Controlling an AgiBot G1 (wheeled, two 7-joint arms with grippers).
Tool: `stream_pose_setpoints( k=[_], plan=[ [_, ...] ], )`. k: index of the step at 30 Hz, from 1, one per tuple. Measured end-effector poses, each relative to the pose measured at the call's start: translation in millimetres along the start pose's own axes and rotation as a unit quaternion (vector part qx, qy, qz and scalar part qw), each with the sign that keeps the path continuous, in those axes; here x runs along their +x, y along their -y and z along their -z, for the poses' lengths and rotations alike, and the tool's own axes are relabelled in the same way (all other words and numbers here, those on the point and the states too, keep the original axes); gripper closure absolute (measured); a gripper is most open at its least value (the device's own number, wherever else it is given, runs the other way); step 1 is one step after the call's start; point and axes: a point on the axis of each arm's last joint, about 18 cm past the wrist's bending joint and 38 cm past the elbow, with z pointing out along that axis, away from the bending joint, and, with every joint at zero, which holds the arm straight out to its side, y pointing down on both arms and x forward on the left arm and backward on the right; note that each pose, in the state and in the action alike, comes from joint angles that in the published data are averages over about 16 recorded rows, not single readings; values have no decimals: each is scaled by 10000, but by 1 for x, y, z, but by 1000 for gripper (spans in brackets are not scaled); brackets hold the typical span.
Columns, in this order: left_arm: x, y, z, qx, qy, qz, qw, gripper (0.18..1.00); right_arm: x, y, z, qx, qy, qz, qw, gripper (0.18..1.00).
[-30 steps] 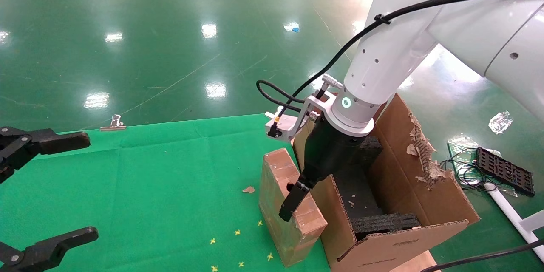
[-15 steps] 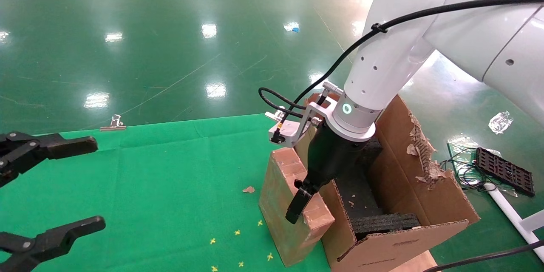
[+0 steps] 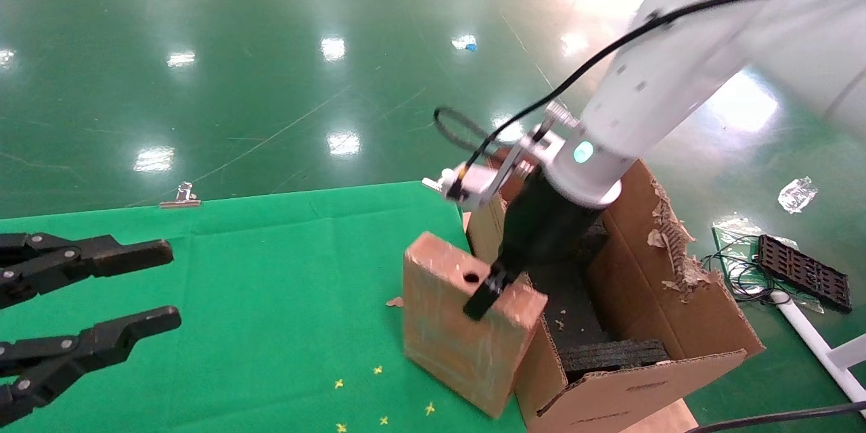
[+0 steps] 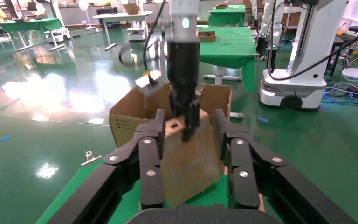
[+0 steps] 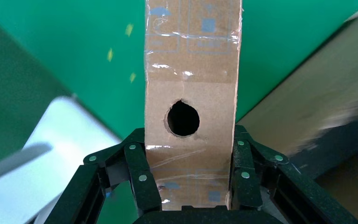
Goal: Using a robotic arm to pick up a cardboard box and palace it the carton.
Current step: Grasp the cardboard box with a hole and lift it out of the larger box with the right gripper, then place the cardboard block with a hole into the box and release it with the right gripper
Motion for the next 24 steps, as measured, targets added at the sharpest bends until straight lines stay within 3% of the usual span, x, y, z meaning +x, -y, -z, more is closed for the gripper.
stream_pose_setpoints(
  k=[8, 14, 19, 24],
  plan=[
    [0, 0, 0, 0, 0, 0, 10000, 806, 35, 7, 88, 1254, -488, -119, 9908, 789],
    [0, 0, 0, 0, 0, 0, 10000, 899, 70, -16, 143, 1848, -1008, -633, 9755, 832],
    [0, 0, 0, 0, 0, 0, 10000, 948, 97, -49, 158, 1877, -1319, -1297, 9646, 841],
    [0, 0, 0, 0, 0, 0, 10000, 977, 120, -84, 149, 1648, -1512, -1955, 9549, 844]
  ],
)
